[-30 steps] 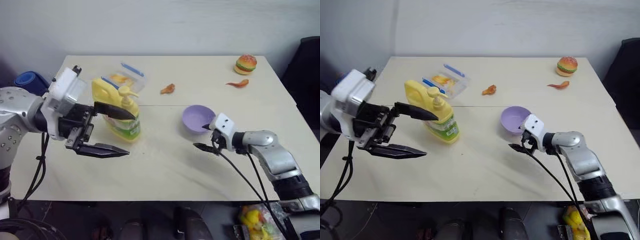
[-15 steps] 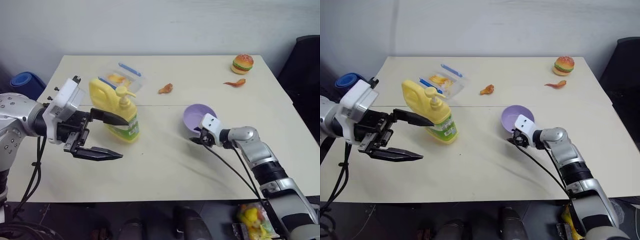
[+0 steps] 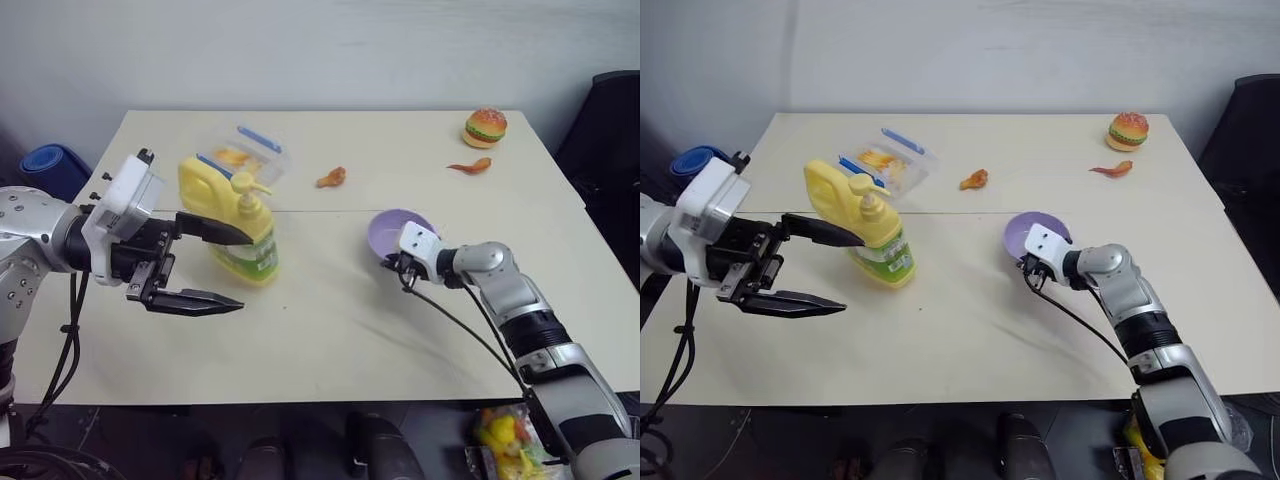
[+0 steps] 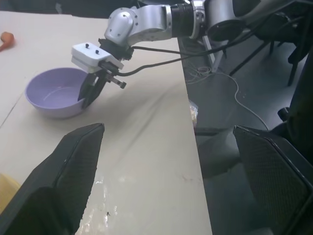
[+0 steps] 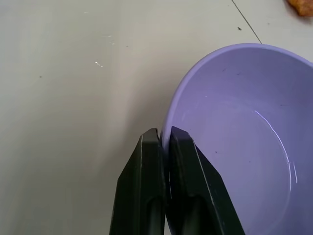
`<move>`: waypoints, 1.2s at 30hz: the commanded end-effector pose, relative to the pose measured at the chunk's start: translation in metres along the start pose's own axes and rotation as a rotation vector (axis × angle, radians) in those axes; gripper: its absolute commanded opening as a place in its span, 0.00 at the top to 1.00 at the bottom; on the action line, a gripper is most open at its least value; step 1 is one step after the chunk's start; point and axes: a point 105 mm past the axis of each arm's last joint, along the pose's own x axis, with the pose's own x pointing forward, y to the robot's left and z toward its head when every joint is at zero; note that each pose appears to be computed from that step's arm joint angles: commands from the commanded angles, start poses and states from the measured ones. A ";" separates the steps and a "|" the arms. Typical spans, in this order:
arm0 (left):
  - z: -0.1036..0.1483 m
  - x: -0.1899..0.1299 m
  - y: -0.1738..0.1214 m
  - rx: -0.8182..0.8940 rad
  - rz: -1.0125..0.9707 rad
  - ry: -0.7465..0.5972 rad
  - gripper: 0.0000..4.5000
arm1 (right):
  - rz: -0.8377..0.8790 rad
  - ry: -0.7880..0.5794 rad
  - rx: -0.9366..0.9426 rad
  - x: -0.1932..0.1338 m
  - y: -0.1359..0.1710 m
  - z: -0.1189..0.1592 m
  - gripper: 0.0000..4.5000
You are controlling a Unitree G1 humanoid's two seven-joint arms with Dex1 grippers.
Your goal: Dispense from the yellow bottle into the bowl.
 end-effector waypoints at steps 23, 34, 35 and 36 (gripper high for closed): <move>0.057 -0.046 0.090 0.167 0.157 -0.035 0.87 | 0.396 -0.107 -0.382 -0.031 0.044 0.157 1.00; 0.043 -0.027 0.100 0.191 0.132 0.002 0.99 | 0.474 -0.143 -0.456 -0.047 0.060 0.191 1.00; 0.041 -0.027 0.101 0.194 0.134 0.012 0.99 | 0.479 -0.147 -0.458 -0.048 0.061 0.193 1.00; 0.039 -0.027 0.101 0.198 0.134 0.018 0.99 | 0.483 -0.150 -0.461 -0.050 0.062 0.195 1.00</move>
